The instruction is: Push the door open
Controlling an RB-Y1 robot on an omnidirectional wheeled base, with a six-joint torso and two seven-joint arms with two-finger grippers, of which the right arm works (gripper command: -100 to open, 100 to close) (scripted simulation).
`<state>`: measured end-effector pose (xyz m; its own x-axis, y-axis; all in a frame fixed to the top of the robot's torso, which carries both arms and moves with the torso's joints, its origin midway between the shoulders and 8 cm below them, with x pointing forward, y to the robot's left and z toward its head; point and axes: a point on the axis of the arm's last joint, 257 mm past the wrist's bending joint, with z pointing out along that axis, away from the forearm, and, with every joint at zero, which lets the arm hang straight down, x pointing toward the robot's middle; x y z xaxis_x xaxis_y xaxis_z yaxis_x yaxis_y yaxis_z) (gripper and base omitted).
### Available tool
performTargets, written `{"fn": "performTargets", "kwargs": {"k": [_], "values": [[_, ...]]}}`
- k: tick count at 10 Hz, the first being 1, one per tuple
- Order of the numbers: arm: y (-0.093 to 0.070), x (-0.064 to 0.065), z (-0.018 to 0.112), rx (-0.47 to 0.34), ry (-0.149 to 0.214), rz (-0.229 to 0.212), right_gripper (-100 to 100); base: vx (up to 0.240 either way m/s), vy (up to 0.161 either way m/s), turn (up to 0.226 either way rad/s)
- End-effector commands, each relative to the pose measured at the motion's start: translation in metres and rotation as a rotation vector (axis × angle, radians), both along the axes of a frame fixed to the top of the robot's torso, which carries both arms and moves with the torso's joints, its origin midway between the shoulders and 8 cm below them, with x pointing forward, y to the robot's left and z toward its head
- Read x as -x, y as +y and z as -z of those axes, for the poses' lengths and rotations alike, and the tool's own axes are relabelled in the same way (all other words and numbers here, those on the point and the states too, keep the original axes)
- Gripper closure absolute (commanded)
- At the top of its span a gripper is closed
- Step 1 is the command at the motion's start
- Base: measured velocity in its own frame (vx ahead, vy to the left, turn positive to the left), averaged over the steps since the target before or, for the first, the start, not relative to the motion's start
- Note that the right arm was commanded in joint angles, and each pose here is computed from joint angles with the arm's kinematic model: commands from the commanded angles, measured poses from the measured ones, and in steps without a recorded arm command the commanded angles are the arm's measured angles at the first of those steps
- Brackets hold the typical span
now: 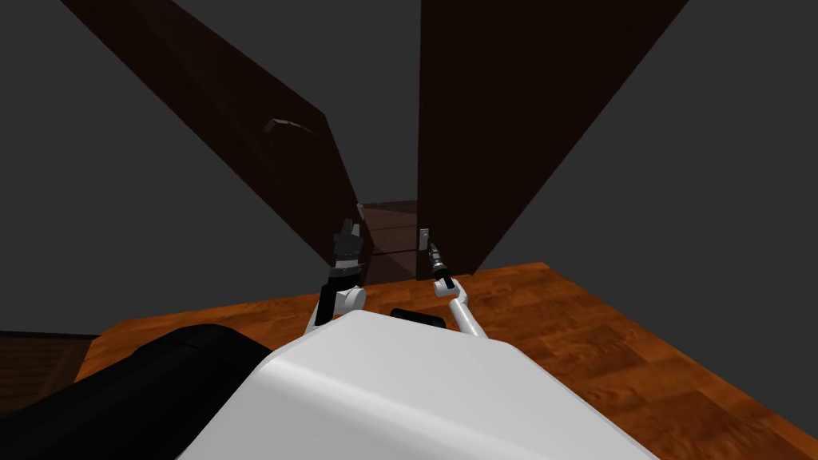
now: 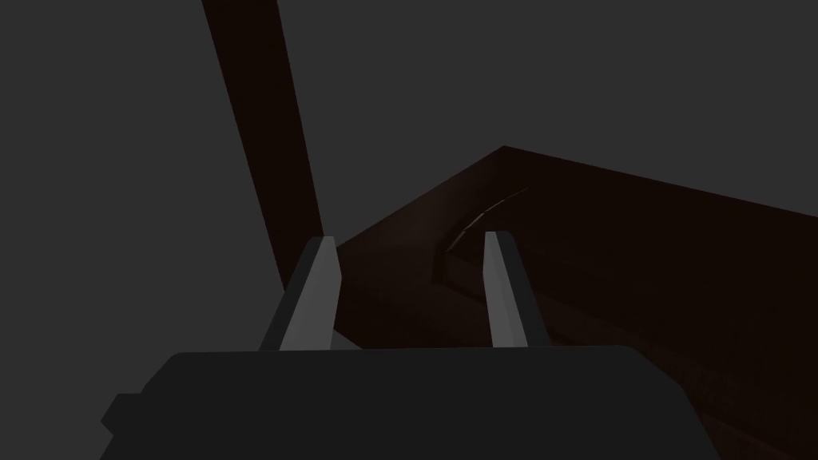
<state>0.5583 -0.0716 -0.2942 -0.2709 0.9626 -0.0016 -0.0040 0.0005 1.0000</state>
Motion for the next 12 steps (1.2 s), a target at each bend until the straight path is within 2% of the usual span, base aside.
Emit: {"fn": "performTargets", "kwargs": {"k": [1,3,5,7,8,9,10,12], "values": [[-0.016,-0.002,0.003,0.028,-0.002,0.009,-100,0.085,0.009,0.018],[-0.028,-0.005,0.005,0.049,-0.003,0.017,-100,0.185,0.059,0.02],[-0.032,-0.006,0.006,0.052,-0.002,0.023,-100,0.186,0.043,0.021],[-0.026,-0.006,0.005,0.035,0.0,0.023,-100,0.203,0.055,0.022],[-0.017,-0.006,0.003,0.016,0.003,0.021,-100,0.176,0.041,0.021],[-0.021,-0.005,0.005,0.026,0.002,0.022,-100,0.079,0.023,0.005],[-0.021,-0.005,0.005,0.026,0.002,0.022,100,-0.008,-0.003,-0.006],[-0.021,-0.005,0.005,0.026,0.002,0.022,100,-0.014,-0.008,0.012]]}}
